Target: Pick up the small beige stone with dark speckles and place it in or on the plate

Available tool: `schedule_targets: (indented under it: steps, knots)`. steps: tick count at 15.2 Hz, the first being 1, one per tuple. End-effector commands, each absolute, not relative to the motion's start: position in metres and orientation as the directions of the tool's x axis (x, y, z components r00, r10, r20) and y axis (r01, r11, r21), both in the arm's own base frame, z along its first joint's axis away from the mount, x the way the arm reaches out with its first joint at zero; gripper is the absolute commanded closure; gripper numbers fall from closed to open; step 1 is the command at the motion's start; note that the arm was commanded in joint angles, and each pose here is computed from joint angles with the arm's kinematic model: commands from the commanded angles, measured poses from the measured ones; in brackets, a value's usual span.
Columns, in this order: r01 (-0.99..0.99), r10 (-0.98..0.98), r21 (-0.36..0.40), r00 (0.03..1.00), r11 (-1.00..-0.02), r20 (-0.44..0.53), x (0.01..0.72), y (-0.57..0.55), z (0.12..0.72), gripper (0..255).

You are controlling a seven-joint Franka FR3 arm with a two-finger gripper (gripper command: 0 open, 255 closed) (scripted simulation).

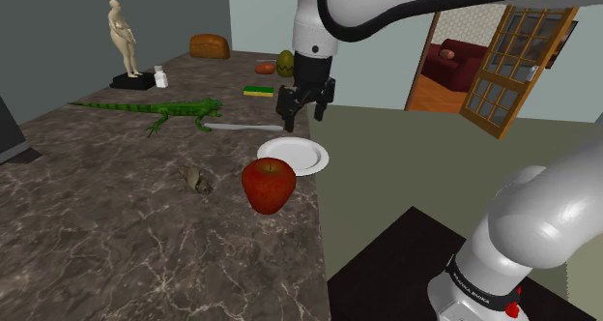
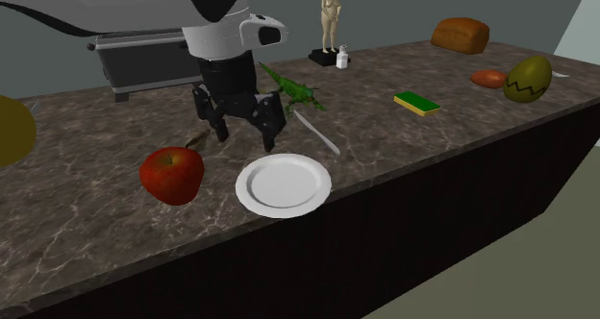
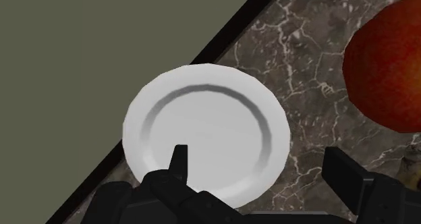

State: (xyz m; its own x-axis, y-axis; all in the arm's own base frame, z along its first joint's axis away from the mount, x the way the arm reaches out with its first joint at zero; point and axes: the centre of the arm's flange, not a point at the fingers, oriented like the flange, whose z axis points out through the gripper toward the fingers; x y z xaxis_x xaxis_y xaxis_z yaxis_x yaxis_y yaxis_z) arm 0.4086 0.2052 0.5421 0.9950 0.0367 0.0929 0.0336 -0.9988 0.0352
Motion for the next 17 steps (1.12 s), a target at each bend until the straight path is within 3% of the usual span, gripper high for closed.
schedule_targets:
  steps: [1, 17]
  knots:
    - [0.032, 0.035, 0.032, 0.995, -0.999, 0.094, 0.420, 0.229, 0.532, 0]
    - [0.031, 0.033, 0.018, 0.995, -0.999, 0.099, 0.500, 0.412, 0.472, 0]
